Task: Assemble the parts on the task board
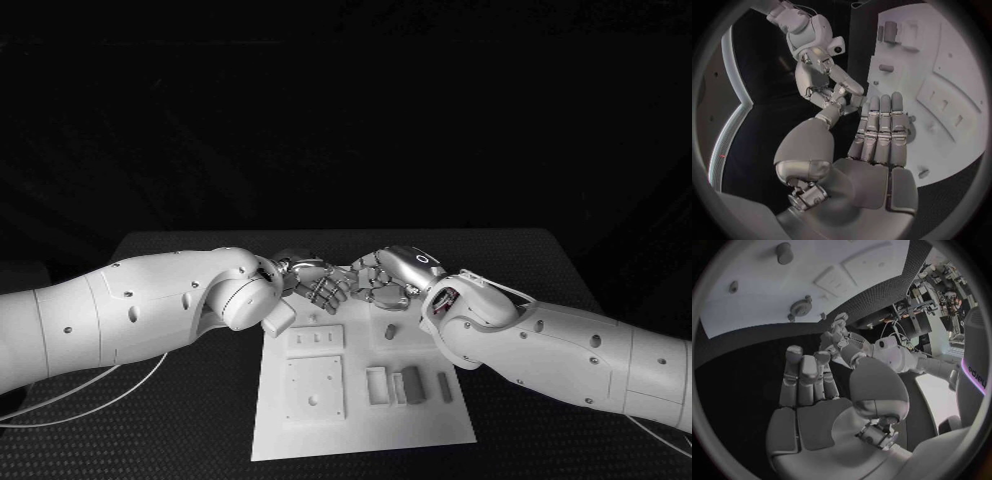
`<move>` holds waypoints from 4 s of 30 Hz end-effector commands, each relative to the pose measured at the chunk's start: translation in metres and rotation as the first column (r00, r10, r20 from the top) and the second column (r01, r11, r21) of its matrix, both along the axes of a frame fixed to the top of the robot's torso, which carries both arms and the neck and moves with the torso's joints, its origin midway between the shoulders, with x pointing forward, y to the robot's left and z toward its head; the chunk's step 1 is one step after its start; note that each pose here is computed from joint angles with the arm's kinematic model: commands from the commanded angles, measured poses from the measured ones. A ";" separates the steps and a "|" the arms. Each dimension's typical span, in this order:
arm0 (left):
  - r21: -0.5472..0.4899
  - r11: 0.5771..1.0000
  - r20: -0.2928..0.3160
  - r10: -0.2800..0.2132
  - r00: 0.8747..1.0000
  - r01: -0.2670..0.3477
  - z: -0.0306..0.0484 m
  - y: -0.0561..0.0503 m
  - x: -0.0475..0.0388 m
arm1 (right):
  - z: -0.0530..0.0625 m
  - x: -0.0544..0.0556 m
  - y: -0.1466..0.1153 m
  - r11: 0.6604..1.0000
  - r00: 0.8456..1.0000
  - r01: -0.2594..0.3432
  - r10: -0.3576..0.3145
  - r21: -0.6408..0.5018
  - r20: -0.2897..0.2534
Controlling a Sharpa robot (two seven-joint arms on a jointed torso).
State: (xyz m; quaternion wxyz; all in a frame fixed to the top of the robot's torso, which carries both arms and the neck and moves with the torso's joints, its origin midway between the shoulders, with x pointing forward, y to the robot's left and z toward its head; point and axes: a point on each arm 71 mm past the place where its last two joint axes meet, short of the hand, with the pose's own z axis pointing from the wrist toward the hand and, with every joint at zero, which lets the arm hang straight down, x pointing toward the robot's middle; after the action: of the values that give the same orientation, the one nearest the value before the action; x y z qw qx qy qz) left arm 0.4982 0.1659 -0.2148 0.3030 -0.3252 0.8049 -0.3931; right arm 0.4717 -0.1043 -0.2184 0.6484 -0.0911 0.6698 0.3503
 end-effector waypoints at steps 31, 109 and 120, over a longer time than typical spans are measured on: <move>-0.017 0.999 0.015 -0.045 0.999 0.045 0.0018 -0.007 -0.0015 | 0.000 0.000 0.013 0.999 0.999 -0.032 0.032 -0.002 -0.003; 0.128 0.991 0.084 -0.043 0.996 0.032 0.0010 0.020 0.0057 | -0.006 0.016 -0.031 0.987 0.993 0.055 -0.038 0.153 -0.115; 0.317 0.948 0.110 -0.014 0.994 -0.022 -0.0017 0.031 0.0037 | 0.004 0.035 -0.075 0.943 0.981 0.175 -0.141 0.282 -0.136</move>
State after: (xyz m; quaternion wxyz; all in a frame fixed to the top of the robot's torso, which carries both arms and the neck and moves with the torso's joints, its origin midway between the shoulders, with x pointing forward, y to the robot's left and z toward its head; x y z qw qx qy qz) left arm 0.5014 0.1942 -0.2166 0.3689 -0.2636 0.8336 -0.3155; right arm 0.5039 -0.1756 -0.2210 0.6403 0.0430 0.6741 0.3657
